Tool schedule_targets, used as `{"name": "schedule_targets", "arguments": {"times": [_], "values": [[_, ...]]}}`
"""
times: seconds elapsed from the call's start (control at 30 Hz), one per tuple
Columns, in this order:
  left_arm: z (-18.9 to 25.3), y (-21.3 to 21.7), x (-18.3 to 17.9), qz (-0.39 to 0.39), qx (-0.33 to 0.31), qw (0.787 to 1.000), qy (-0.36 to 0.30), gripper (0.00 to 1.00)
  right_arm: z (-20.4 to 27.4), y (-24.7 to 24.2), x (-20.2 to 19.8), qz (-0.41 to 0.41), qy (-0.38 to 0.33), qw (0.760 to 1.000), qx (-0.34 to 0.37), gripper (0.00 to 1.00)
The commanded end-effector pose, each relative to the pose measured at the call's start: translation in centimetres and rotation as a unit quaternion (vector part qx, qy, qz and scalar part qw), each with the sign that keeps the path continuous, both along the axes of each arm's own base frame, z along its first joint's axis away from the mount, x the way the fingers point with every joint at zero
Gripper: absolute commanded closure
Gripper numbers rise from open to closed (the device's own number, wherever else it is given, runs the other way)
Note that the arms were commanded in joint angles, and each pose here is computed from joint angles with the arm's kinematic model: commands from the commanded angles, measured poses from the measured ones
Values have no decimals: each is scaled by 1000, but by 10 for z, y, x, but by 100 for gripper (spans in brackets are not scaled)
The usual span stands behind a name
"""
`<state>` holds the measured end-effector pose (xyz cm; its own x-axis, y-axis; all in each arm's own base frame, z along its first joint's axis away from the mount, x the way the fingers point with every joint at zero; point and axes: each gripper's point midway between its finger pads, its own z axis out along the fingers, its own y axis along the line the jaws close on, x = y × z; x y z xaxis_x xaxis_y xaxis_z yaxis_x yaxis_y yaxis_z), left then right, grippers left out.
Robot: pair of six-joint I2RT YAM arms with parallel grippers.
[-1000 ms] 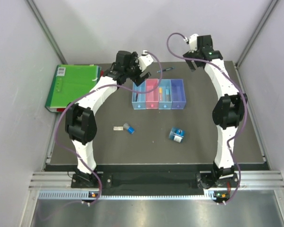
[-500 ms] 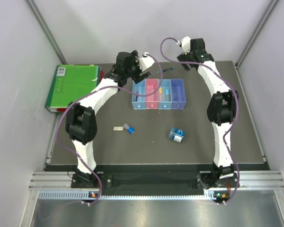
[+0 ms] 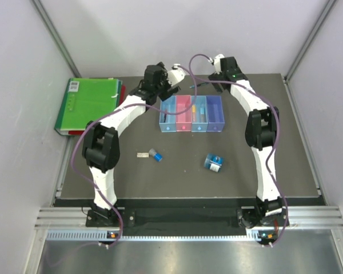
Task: Sort the stationery into containers
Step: Reset both arms
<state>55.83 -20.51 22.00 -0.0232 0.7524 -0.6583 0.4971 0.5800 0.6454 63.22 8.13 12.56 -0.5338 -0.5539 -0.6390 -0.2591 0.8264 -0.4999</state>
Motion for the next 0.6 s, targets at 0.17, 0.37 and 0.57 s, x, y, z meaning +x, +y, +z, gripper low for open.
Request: {"name": "schedule_targets", "arguments": {"times": [0.17, 0.37, 0.57], "values": [[55, 48, -8, 119, -159, 980, -12, 1, 169, -12, -56, -39, -133, 979, 150, 0], [70, 76, -38, 154, -172, 972, -48, 1, 207, -24, -88, -36, -162, 977, 137, 0], [79, 91, -64, 164, -179, 967, -71, 1, 218, -40, -107, -53, -168, 977, 119, 0]]}}
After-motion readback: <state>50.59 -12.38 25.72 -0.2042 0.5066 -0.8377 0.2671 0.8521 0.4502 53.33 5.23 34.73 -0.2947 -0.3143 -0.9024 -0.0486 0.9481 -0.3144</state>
